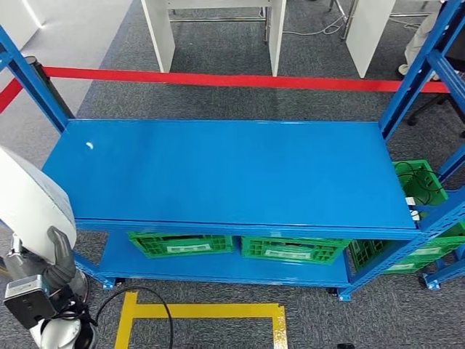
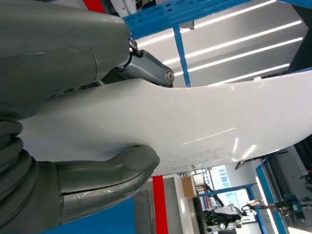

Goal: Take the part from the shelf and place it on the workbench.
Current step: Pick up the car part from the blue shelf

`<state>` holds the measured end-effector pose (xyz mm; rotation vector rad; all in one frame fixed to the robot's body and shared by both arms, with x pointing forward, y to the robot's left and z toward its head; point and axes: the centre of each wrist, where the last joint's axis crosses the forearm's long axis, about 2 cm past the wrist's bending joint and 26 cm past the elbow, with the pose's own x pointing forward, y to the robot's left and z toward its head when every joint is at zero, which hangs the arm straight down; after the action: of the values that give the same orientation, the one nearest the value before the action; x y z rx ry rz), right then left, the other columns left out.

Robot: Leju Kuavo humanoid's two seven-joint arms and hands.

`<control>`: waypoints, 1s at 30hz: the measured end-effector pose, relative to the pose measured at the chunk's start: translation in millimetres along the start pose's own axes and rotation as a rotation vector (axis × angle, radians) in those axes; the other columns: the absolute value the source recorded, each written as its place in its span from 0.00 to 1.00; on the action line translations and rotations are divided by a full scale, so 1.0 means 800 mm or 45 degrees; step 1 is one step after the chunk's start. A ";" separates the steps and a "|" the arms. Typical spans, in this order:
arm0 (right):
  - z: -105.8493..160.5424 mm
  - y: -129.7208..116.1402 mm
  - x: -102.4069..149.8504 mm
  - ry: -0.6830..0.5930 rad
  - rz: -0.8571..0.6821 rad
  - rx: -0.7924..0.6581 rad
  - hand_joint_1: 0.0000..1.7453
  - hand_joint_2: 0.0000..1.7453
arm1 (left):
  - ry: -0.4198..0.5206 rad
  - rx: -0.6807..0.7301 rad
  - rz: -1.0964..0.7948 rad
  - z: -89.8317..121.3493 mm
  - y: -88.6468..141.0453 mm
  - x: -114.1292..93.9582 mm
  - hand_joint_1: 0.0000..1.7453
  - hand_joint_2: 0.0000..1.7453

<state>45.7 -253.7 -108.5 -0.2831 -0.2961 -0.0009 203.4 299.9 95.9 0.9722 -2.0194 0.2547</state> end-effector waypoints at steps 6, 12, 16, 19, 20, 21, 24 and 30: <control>0.000 0.000 0.001 0.001 0.003 0.003 0.00 1.00 | -0.012 0.001 -0.010 -0.002 -0.002 0.001 1.00 1.00; 0.000 0.001 0.000 0.003 0.011 0.009 0.00 1.00 | -0.006 0.010 -0.012 -0.001 -0.004 0.002 1.00 1.00; 0.000 0.001 0.001 0.001 0.013 0.008 0.00 1.00 | -0.004 0.011 -0.014 -0.001 -0.004 0.002 1.00 1.00; 0.000 0.001 0.005 -0.006 0.014 0.010 0.00 1.00 | -0.007 0.011 -0.015 -0.001 -0.004 0.002 1.00 1.00; 0.000 0.001 0.004 -0.007 0.016 0.011 0.00 1.00 | -0.008 0.011 -0.016 -0.002 -0.004 0.002 1.00 1.00; 0.000 0.002 0.004 -0.006 0.017 0.013 0.00 1.00 | -0.008 0.011 -0.017 -0.002 -0.004 0.002 1.00 1.00; 0.001 0.004 0.004 -0.007 0.018 0.018 0.00 1.00 | -0.009 0.011 -0.020 -0.002 -0.004 0.001 1.00 1.00; 0.001 0.004 0.003 -0.007 0.020 0.022 0.00 1.00 | -0.010 0.009 -0.021 -0.002 -0.004 0.001 1.00 1.00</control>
<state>48.0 -250.6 -108.1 -0.2684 -0.2990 0.0179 206.0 297.9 97.0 0.9956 -2.0181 0.2493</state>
